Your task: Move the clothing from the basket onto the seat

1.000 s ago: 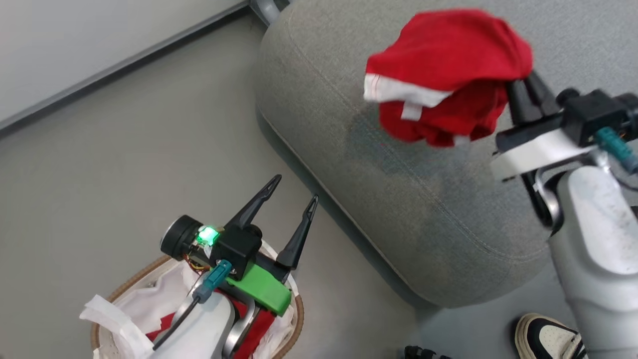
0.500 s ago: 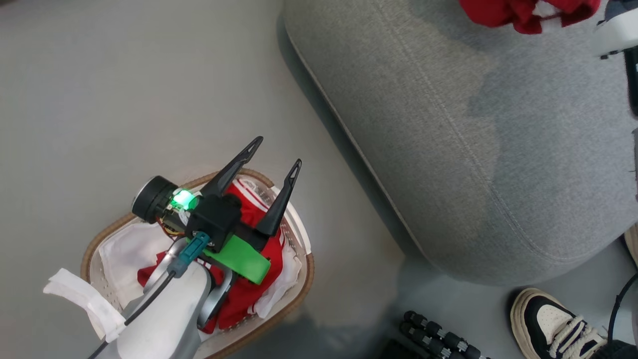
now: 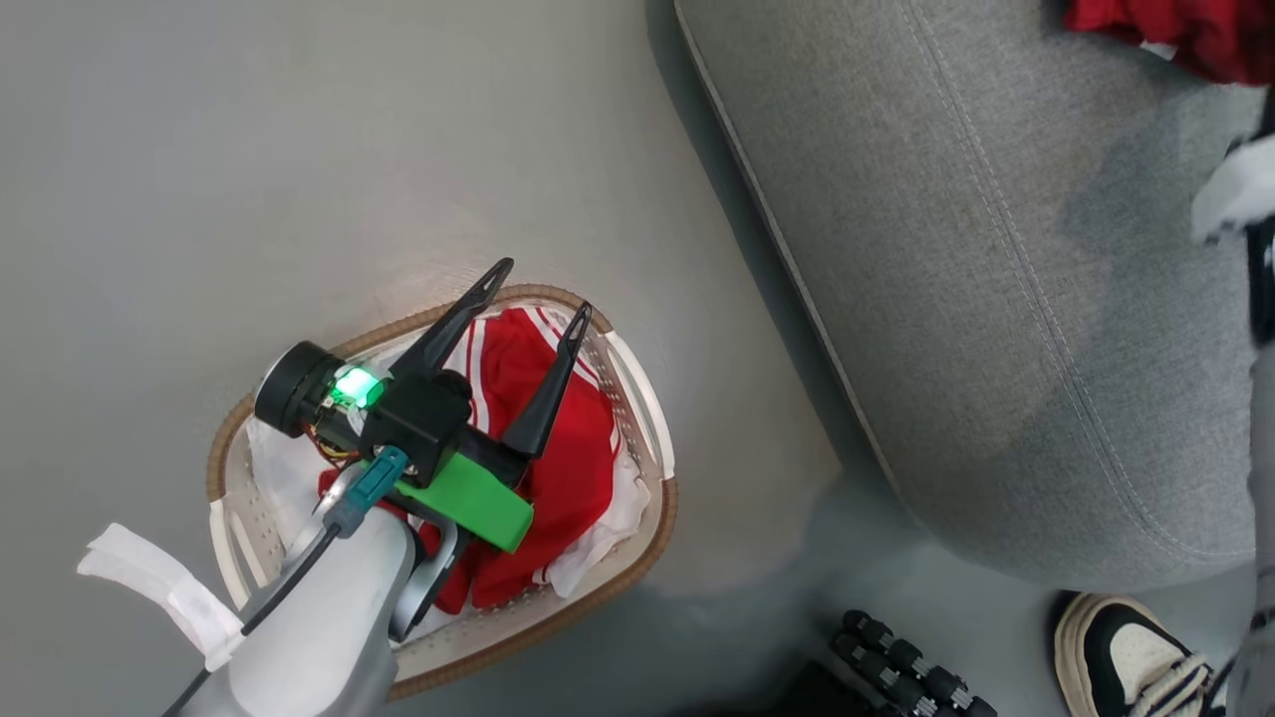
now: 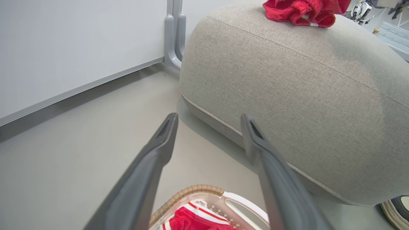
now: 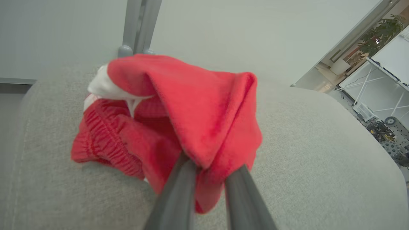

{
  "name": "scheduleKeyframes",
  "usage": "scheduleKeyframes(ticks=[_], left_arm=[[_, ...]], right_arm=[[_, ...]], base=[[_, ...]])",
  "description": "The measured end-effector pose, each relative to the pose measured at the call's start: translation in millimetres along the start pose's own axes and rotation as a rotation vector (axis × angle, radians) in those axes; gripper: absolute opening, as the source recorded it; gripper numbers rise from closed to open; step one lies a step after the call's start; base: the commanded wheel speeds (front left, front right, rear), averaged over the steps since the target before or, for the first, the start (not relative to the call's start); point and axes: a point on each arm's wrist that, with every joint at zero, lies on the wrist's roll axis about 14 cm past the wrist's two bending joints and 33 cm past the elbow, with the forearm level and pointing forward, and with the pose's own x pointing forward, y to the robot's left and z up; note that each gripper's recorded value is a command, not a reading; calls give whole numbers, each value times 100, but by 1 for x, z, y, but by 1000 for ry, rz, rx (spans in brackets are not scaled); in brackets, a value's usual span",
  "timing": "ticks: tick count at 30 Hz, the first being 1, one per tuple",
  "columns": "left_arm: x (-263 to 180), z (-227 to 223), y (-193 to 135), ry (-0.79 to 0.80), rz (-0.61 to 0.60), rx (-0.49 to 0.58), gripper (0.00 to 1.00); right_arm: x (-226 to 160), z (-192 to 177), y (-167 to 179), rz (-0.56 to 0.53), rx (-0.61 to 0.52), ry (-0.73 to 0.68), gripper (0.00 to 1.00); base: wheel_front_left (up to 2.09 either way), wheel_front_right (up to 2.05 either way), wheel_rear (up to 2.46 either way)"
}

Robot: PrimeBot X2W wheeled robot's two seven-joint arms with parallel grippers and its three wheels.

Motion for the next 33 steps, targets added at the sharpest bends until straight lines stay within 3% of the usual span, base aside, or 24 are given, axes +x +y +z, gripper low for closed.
scheduleKeyframes(ticks=[6,11,18,33], left_arm=[[-6,16,-2,-16,40,10,100],[-17,34,-13,-31,73,24,100],[-43,52,-4,-46,191,40,100],[-157,87,53,-133,612,66,100]], right_arm=[[-44,-37,-2,-19,63,99,100],[-81,-38,-6,-17,95,102,100],[-102,-8,23,71,159,11,100],[-135,72,119,325,366,-187,100]], base=[[0,0,0],[0,0,0],[0,0,0],[0,0,0]])
